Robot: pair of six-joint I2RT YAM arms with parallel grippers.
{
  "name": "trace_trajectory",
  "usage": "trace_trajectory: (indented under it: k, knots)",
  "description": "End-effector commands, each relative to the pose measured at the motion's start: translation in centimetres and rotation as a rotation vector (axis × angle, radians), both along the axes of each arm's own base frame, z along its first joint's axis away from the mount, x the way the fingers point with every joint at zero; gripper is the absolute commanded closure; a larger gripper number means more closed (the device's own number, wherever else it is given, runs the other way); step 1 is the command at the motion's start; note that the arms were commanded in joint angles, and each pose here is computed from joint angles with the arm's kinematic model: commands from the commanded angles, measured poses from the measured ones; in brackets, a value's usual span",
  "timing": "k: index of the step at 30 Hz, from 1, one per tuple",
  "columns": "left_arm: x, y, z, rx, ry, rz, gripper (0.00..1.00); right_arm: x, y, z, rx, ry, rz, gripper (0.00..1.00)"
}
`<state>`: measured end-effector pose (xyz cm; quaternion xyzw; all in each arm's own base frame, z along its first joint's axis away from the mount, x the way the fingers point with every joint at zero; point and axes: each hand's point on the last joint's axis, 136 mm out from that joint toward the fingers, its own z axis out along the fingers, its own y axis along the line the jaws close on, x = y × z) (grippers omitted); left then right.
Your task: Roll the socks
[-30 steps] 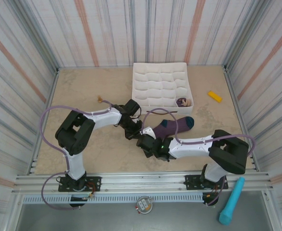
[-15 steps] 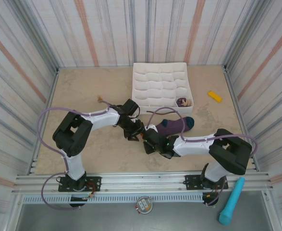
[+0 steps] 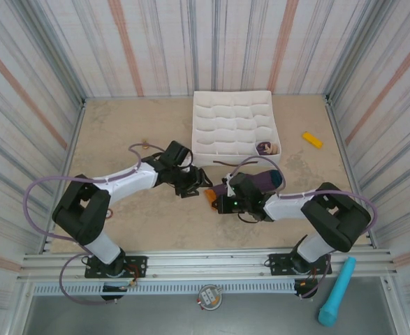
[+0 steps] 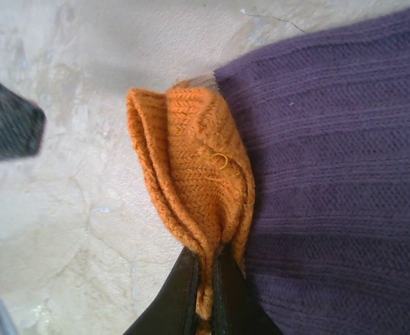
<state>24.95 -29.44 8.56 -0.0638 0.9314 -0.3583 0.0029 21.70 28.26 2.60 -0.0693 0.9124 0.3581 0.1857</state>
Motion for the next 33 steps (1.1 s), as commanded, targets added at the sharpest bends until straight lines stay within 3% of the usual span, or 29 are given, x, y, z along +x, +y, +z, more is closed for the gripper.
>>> trace_trajectory:
  k: [1,7,22,33]
  knots:
    - [-0.6,0.9,-0.8,0.014,-0.043,-0.021,0.36,-3.0,-1.6,-3.1,0.016,0.234,-0.001,1.00]
    - [-1.1,0.9,-1.9,-0.004,-0.059,-0.019,0.43,-2.1,-1.7,-2.4,0.126,0.326,-0.044,1.00]
    - [0.4,-0.7,-4.0,0.001,-0.082,-0.011,0.57,-0.9,-2.5,-2.8,0.205,0.444,-0.116,1.00]
    - [0.6,-1.6,-5.5,0.031,-0.069,-0.021,0.59,-0.7,-2.6,-3.1,0.226,0.465,-0.126,1.00]
